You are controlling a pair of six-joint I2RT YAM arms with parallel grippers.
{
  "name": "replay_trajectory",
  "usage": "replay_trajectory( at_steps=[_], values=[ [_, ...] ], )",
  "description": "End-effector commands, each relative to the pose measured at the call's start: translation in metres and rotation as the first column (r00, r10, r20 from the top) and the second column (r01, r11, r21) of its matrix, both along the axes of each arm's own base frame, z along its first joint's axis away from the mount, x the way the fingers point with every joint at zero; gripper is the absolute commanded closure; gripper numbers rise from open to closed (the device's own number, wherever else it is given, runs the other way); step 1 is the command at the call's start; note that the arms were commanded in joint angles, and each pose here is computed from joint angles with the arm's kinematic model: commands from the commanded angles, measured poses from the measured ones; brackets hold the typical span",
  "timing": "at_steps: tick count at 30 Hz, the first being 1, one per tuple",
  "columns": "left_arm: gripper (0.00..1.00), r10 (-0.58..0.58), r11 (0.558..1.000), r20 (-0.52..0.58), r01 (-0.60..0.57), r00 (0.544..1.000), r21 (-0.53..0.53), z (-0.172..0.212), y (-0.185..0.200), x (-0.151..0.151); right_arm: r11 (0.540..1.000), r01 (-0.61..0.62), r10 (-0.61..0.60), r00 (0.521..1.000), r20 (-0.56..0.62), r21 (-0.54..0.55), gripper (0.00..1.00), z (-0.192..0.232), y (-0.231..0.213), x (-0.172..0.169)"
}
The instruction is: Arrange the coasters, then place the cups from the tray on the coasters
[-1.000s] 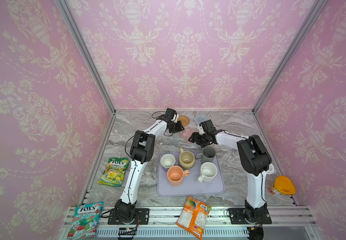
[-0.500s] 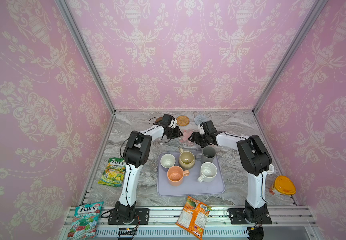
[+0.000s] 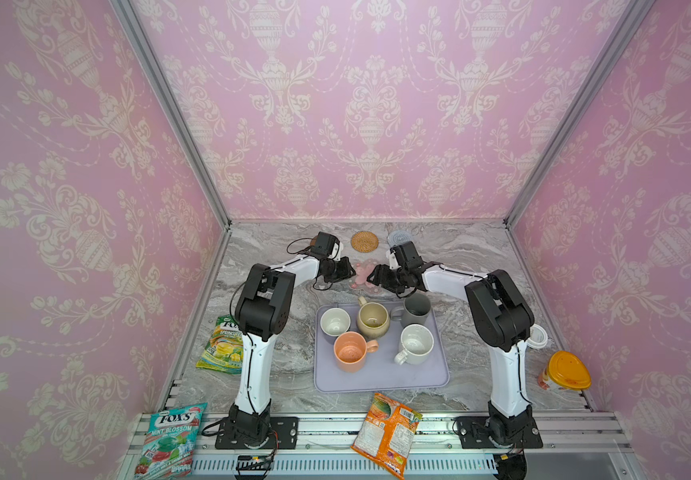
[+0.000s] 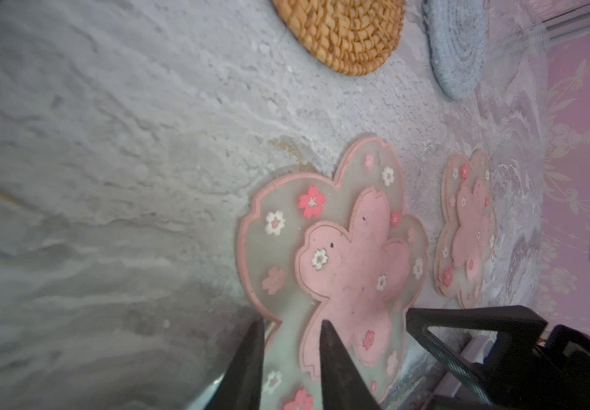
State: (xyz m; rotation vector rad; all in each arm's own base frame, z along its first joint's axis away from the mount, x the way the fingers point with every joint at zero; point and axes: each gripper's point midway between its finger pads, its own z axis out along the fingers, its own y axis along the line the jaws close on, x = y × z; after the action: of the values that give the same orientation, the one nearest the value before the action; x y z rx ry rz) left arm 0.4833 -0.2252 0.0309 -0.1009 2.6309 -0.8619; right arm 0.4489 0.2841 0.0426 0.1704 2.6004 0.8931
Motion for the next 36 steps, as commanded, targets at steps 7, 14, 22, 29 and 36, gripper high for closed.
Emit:
replay_trajectory(
  at_steps=[7,14,22,29,36],
  values=[
    [0.7,0.05,0.997,-0.144,-0.04,0.988,0.068,-0.032,0.033,-0.044,0.995,-0.094,0.088,0.98,-0.176,-0.026,0.32,-0.048,0.041,-0.044],
    [0.7,0.096,0.993,-0.147,-0.085,0.984,0.08,-0.031,0.057,-0.052,0.99,-0.143,0.139,0.974,-0.177,-0.014,0.32,-0.046,0.065,-0.045],
    [0.7,0.148,0.987,-0.153,-0.135,0.977,0.093,-0.032,0.082,-0.06,0.98,-0.198,0.194,0.963,-0.187,-0.004,0.32,-0.047,0.093,-0.052],
    [0.7,0.18,0.981,-0.155,-0.166,0.971,0.099,-0.03,0.096,-0.062,0.97,-0.243,0.24,0.952,-0.189,0.007,0.32,-0.048,0.118,-0.058],
    [0.7,0.205,0.975,-0.159,-0.188,0.966,0.114,-0.029,0.107,-0.066,0.964,-0.266,0.265,0.946,-0.186,0.018,0.32,-0.047,0.135,-0.06]
  ],
)
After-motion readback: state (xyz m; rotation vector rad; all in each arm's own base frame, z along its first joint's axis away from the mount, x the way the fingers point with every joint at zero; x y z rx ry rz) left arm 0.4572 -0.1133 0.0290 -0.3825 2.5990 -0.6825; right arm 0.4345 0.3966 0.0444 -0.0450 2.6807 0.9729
